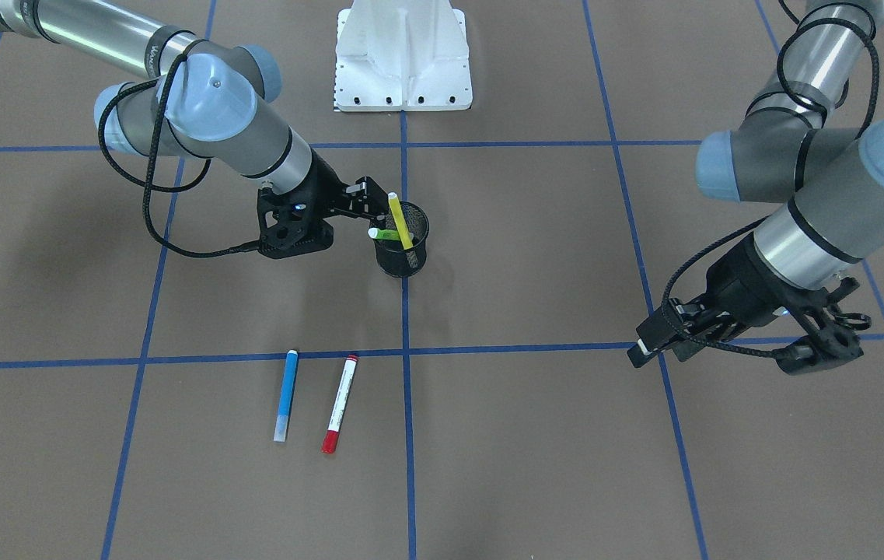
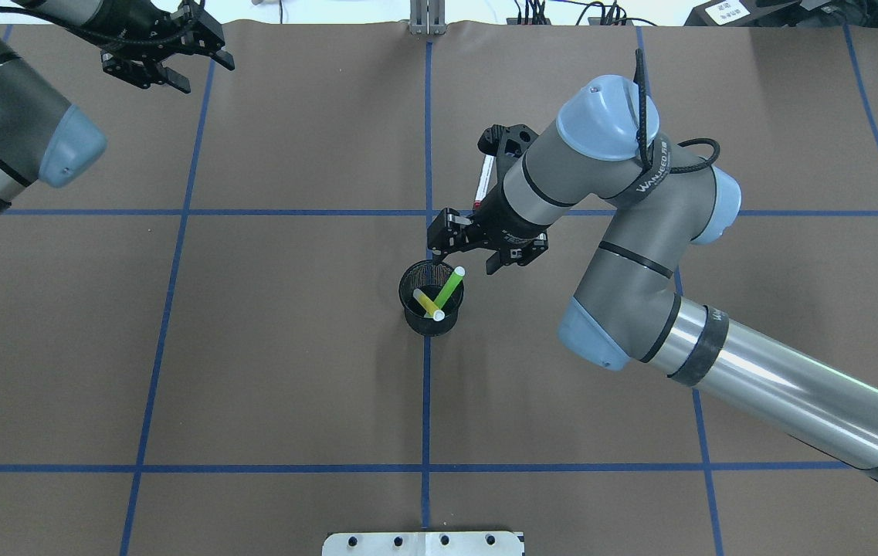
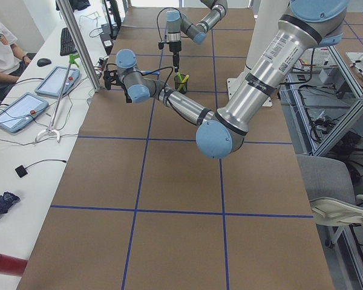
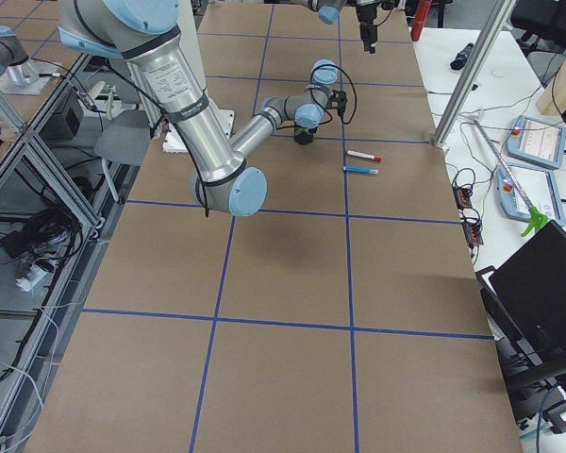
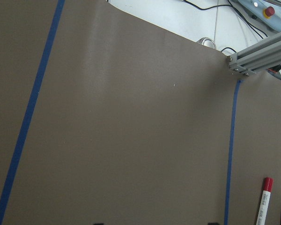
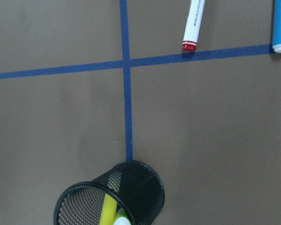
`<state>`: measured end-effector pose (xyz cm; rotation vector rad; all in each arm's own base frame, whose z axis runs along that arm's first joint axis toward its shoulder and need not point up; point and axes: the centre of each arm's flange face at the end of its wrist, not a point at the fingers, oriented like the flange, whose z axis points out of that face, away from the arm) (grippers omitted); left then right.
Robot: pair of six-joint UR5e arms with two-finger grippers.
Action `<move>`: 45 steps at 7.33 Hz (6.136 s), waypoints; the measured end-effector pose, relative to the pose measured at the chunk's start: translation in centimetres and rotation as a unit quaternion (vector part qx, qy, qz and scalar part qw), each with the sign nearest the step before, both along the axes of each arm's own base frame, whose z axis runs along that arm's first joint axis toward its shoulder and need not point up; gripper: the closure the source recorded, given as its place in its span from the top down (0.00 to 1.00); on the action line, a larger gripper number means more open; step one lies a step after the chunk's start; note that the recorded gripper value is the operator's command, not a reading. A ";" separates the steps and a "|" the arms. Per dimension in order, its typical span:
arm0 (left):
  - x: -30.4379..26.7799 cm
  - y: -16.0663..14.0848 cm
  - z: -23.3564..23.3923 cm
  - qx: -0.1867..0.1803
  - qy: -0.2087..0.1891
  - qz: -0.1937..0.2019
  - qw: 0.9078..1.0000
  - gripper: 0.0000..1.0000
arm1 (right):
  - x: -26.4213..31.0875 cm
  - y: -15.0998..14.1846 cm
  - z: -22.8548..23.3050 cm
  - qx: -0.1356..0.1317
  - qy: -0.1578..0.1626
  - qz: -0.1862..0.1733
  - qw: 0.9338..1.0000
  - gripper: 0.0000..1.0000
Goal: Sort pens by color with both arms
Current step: 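Lower the right gripper into the cup and grasp the green marker, then lift the green marker out of the cup with the right gripper, then carry the green marker farther from the robot and lower it beside the red-capped marker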
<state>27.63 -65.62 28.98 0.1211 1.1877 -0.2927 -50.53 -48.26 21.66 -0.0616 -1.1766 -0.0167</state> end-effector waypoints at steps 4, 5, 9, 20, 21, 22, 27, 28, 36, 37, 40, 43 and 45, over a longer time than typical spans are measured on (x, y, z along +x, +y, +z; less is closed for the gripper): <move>0.1 0.0 0.1 -0.003 -0.001 0.000 1.000 0.79 | -0.8 -0.3 0.1 -0.008 -0.011 -0.014 1.000 0.39; 0.1 0.0 0.1 -0.005 -0.001 -0.001 1.000 0.80 | -0.8 -0.2 0.2 -0.012 -0.012 -0.018 1.000 0.39; 0.1 -0.1 0.2 -0.009 -0.001 -0.002 1.000 0.80 | -0.6 -0.1 0.3 -0.018 -0.014 -0.024 0.999 0.40; 0.0 0.0 0.1 -0.007 0.000 -0.003 1.000 0.81 | -0.8 -1.2 -0.1 -0.020 -0.010 -0.020 1.000 0.00; 0.0 0.0 0.1 -0.007 0.000 -0.003 1.000 0.81 | 0.2 -1.5 -0.8 -0.020 -0.018 -0.021 0.999 0.00; 0.1 0.0 0.0 -0.008 0.000 -0.003 1.000 0.81 | 1.9 -1.8 -1.8 -0.020 -0.027 -0.022 0.999 0.00; 0.2 0.0 -0.5 -0.004 0.002 -0.002 1.000 0.81 | 13.4 -3.3 -7.4 0.051 -0.048 0.099 0.993 0.00; 0.2 -0.1 -0.5 -0.003 0.003 -0.002 1.000 0.81 | 12.2 -2.9 -7.9 0.085 -0.031 0.161 0.983 0.00; 0.0 0.0 0.0 -0.006 0.002 -0.003 1.000 0.82 | -8.0 -4.3 -8.5 0.251 0.179 0.462 0.832 0.00; 0.0 0.0 0.0 -0.006 0.001 -0.003 1.000 0.82 | -9.6 -4.4 -7.7 0.260 0.197 0.467 0.822 0.00; 0.1 0.0 0.1 -0.007 0.001 -0.002 1.000 0.82 | -12.2 -3.4 -5.9 0.279 0.226 0.472 0.805 0.00; 0.1 0.0 0.1 -0.006 0.001 -0.002 1.000 0.82 | -13.0 -3.3 -4.7 0.285 0.239 0.467 0.802 0.00; 0.1 0.0 0.0 -0.006 0.001 -0.003 1.000 0.83 | -13.3 -3.3 -4.4 0.288 0.244 0.464 0.801 0.00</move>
